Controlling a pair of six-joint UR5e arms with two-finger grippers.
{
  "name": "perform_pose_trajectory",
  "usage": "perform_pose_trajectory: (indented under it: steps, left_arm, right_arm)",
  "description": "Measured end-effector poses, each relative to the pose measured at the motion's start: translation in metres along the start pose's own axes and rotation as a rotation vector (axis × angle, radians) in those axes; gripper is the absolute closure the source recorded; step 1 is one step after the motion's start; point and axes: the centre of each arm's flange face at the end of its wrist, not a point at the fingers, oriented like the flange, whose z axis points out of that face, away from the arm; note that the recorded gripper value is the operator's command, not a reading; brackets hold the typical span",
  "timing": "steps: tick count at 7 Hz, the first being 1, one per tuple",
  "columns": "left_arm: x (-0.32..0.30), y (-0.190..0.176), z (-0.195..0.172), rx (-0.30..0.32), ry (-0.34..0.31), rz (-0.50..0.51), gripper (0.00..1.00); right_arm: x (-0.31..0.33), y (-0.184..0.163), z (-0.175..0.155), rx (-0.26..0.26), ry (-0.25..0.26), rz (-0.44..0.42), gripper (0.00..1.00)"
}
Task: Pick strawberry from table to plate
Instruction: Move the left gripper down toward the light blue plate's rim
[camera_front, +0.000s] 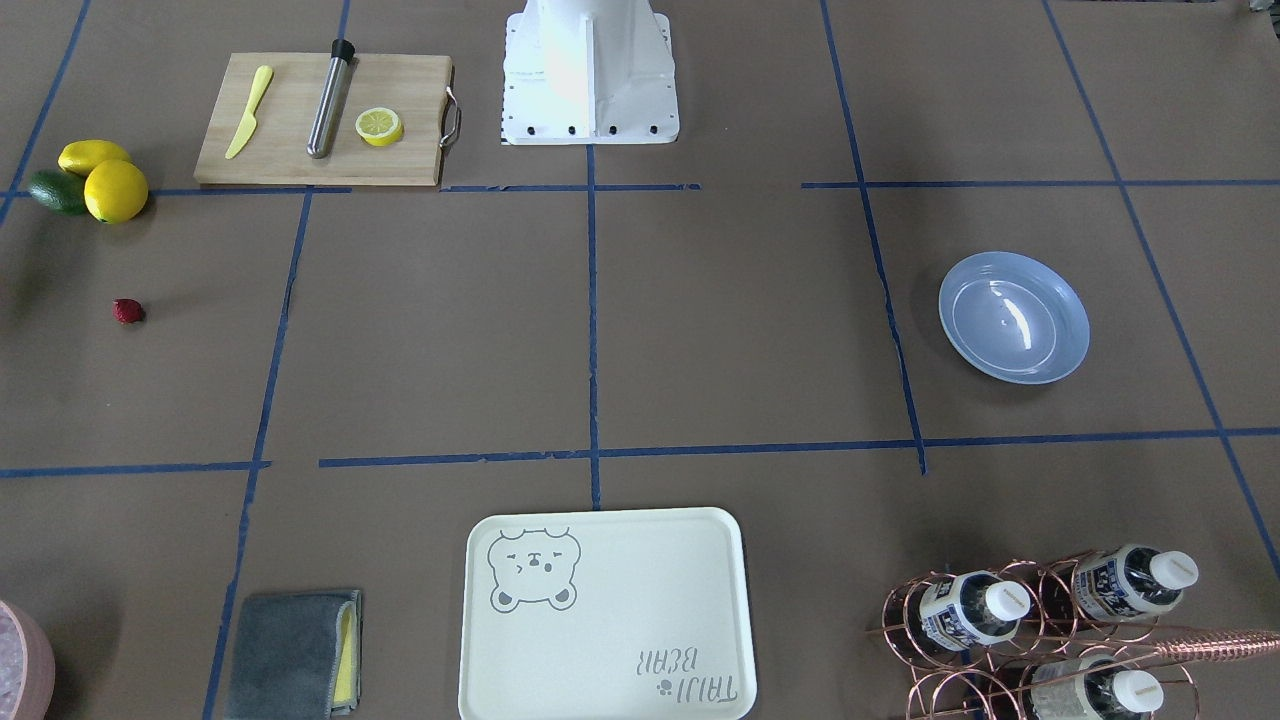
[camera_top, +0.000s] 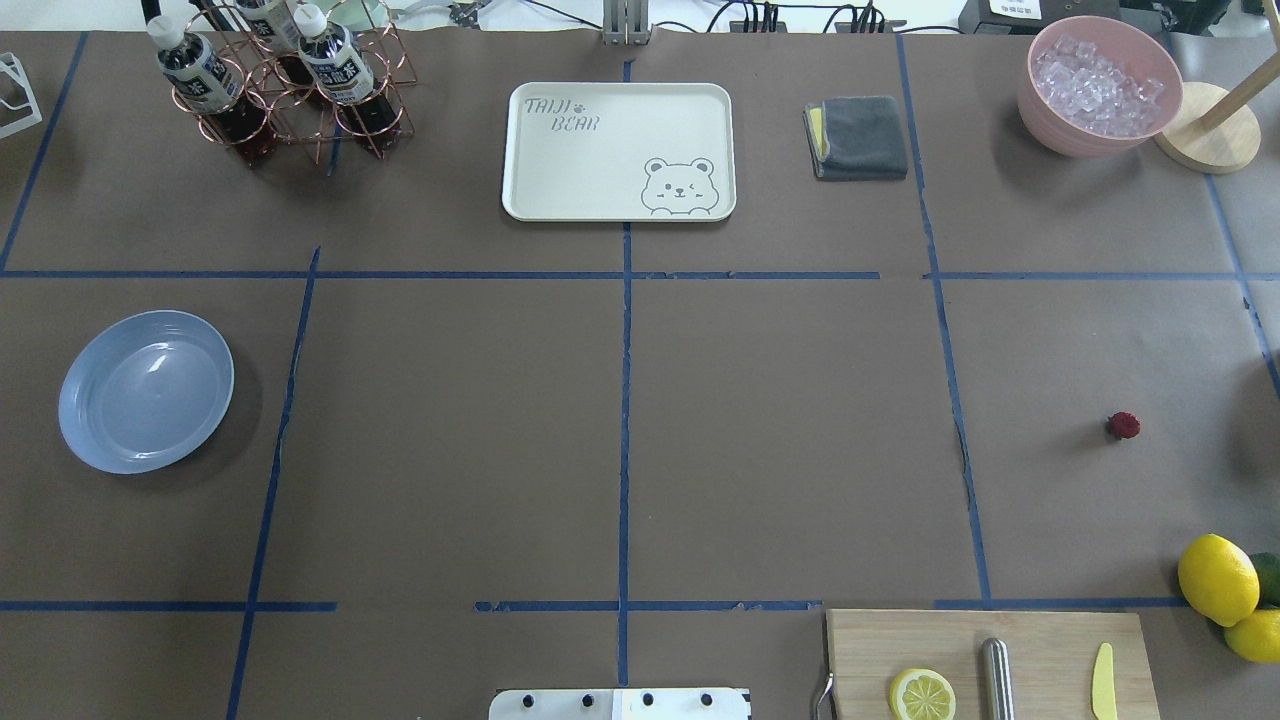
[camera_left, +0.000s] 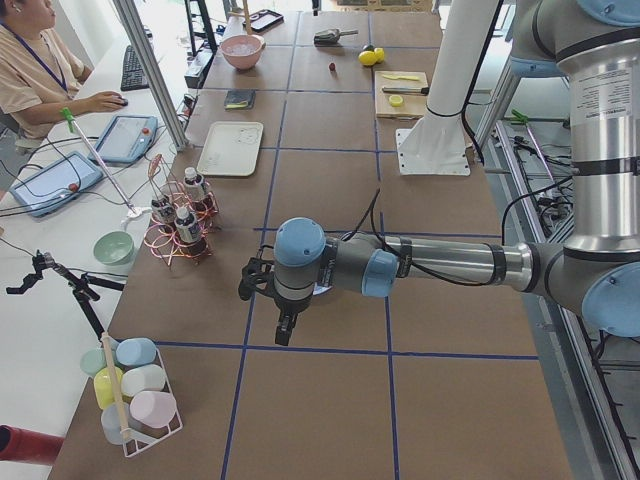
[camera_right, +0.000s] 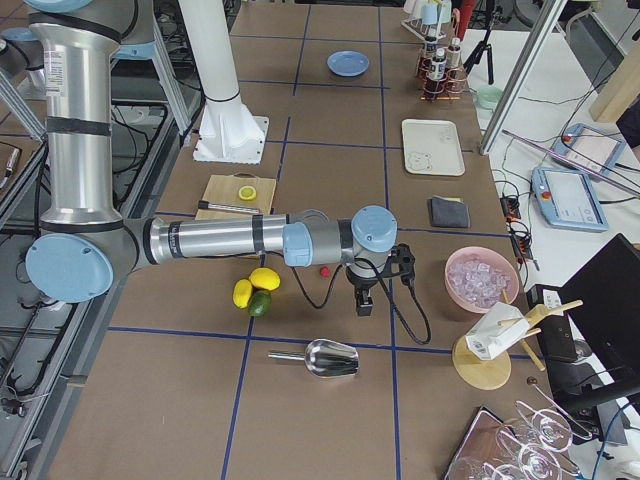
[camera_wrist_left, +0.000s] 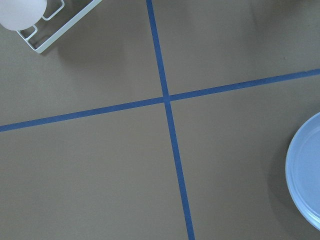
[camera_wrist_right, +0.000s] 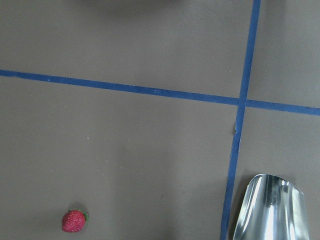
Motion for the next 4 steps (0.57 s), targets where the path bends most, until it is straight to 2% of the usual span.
perform_pose_trajectory:
  steps: [4]
  left_arm:
    - [0.016, -0.001, -0.013, 0.028, 0.02, 0.034, 0.0]
  right_arm:
    - [0.0, -0.003, 0.0, 0.0, 0.0, 0.001, 0.0]
